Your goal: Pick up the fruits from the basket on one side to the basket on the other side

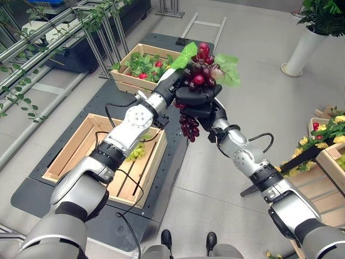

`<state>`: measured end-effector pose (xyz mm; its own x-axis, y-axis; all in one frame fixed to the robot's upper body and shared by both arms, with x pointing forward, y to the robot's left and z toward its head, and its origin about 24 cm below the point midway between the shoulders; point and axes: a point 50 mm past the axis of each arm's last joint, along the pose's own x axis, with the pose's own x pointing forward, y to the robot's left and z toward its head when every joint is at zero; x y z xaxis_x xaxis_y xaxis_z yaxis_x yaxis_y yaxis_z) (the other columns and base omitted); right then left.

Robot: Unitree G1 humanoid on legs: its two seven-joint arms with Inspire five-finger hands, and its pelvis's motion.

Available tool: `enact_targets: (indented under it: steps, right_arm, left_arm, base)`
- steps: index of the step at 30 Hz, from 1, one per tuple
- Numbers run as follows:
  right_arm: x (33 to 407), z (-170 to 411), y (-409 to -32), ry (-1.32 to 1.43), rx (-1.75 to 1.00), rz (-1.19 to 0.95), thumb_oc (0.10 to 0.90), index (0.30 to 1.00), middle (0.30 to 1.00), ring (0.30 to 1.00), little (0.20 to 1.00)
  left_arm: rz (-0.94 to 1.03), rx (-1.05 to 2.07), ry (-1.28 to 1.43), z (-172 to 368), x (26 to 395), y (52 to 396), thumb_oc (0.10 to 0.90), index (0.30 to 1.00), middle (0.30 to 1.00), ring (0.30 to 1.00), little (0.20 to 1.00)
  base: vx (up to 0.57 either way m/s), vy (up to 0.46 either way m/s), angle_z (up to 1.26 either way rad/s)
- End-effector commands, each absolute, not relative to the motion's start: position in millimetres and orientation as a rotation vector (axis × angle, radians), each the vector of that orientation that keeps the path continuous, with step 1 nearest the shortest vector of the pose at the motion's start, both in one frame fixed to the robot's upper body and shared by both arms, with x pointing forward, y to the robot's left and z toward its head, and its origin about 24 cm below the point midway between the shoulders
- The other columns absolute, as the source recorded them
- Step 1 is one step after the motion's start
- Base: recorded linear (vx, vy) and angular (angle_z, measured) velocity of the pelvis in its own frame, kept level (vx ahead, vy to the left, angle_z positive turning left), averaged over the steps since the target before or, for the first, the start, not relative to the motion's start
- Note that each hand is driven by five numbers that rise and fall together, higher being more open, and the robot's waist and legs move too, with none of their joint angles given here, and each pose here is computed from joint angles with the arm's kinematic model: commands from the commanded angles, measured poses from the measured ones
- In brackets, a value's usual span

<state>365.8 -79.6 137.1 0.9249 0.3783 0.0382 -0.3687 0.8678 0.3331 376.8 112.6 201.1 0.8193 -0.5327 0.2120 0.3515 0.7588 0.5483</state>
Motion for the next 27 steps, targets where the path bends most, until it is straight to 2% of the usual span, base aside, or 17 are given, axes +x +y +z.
enact_targets:
  steps: [1, 7, 10, 15, 19, 22, 27]
  right_arm:
    - [361.0, 133.6, -74.8, -0.076, 0.417, 0.393, 0.400, 0.300, 0.300, 0.300, 0.300]
    - [354.0, 86.5, -106.2, 0.041, 0.411, 0.290, 0.400, 0.300, 0.300, 0.300, 0.300]
    - [342.2, 50.1, -133.3, 0.129, 0.401, 0.211, 0.400, 0.300, 0.300, 0.300, 0.300]
    - [326.2, 16.4, -160.8, 0.223, 0.387, 0.131, 0.400, 0.300, 0.300, 0.300, 0.300]
    - [294.9, -29.5, -186.8, 0.376, 0.357, 0.076, 0.400, 0.300, 0.300, 0.300, 0.300]
    - [273.6, -55.4, -197.0, 0.485, 0.349, 0.042, 0.400, 0.300, 0.300, 0.300, 0.300]
    - [238.6, -84.7, -216.1, 0.614, 0.371, -0.013, 0.400, 0.300, 0.300, 0.300, 0.300]
  left_arm:
    - [-0.288, 0.546, -0.420, 206.9, 387.6, 141.9, 0.800, 0.900, 0.900, 0.900, 0.900]
    - [-0.246, 0.643, -0.338, 192.2, 388.2, 166.3, 0.800, 0.900, 0.900, 0.900, 0.900]
    - [-0.207, 0.700, -0.292, 185.6, 387.1, 185.2, 0.800, 0.900, 0.900, 0.900, 0.900]
    - [-0.159, 0.676, -0.262, 185.4, 386.2, 204.0, 0.800, 0.900, 0.900, 0.900, 0.900]
    - [-0.174, 0.258, -0.202, 179.5, 385.1, 214.0, 0.800, 0.900, 0.900, 0.900, 0.900]
    - [-0.186, 0.091, -0.209, 169.0, 382.8, 209.5, 0.800, 0.900, 0.900, 0.900, 0.900]
    - [-0.145, 0.161, -0.327, 179.5, 378.9, 200.0, 0.800, 0.900, 0.900, 0.900, 0.900]
  base:
    - [0.02, 0.013, -0.04]
    - [0.01, 0.016, -0.09]
    - [0.02, 0.033, -0.19]
    - [0.01, 0.034, -0.20]
    - [0.01, 0.044, -0.18]
    - [0.03, 0.029, -0.20]
    - [0.02, 0.009, -0.08]
